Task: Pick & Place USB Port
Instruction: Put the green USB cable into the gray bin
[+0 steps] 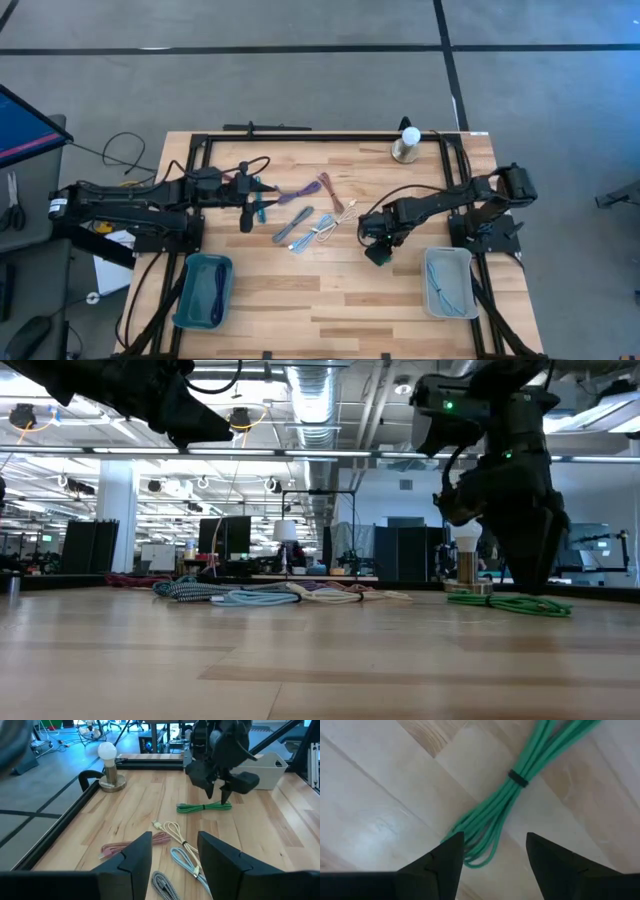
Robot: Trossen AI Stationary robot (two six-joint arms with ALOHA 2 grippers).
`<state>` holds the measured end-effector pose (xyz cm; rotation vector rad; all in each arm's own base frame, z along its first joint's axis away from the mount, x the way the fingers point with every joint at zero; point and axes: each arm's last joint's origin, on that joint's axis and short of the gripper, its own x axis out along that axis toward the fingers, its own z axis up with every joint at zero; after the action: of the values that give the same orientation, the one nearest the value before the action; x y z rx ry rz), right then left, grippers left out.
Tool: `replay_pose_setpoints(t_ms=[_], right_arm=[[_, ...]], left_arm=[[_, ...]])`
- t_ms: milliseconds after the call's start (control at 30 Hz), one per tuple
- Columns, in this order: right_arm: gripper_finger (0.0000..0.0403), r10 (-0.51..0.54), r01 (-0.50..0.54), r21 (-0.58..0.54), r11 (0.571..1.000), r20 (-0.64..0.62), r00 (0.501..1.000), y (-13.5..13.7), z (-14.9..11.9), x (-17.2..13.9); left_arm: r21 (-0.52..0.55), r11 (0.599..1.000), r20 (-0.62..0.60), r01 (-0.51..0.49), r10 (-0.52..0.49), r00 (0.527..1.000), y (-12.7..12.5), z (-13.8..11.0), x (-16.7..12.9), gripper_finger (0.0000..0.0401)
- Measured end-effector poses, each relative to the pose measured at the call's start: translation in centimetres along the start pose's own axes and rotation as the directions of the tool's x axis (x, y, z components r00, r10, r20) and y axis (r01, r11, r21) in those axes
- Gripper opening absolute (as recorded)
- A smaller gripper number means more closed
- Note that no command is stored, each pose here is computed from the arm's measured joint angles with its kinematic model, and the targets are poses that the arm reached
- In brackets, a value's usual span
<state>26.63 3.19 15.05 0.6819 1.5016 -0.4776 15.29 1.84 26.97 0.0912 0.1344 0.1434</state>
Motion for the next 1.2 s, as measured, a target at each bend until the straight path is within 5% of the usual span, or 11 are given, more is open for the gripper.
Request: replay_pose_setpoints(t_ms=[333, 700, 1200], right_arm=[[0.0188, -0.035, 0.034, -0.029, 0.999, -0.047, 0.998, 0.3, 0.4, 2.0], [0.0016, -0.009, 0.009, -0.106, 0.994, -0.001, 1.0, 0.4, 0.4, 1.3], [0.0002, -0.086, 0.102, -0.118, 0.988, 0.133, 0.987, -2.6, -2.8, -5.7]], left_arm=[[0.0, 1.0, -0.001, 0.0, 0.0, 1.0, 0.0, 0.0, 0.0, 0.0158], [0.0, 1.0, -0.001, 0.0, 0.0, 1.0, 0.0, 0.0, 0.0, 0.0158], [0.0, 1.0, -0.001, 0.0, 0.0, 1.0, 0.0, 0.0, 0.0, 0.0158]])
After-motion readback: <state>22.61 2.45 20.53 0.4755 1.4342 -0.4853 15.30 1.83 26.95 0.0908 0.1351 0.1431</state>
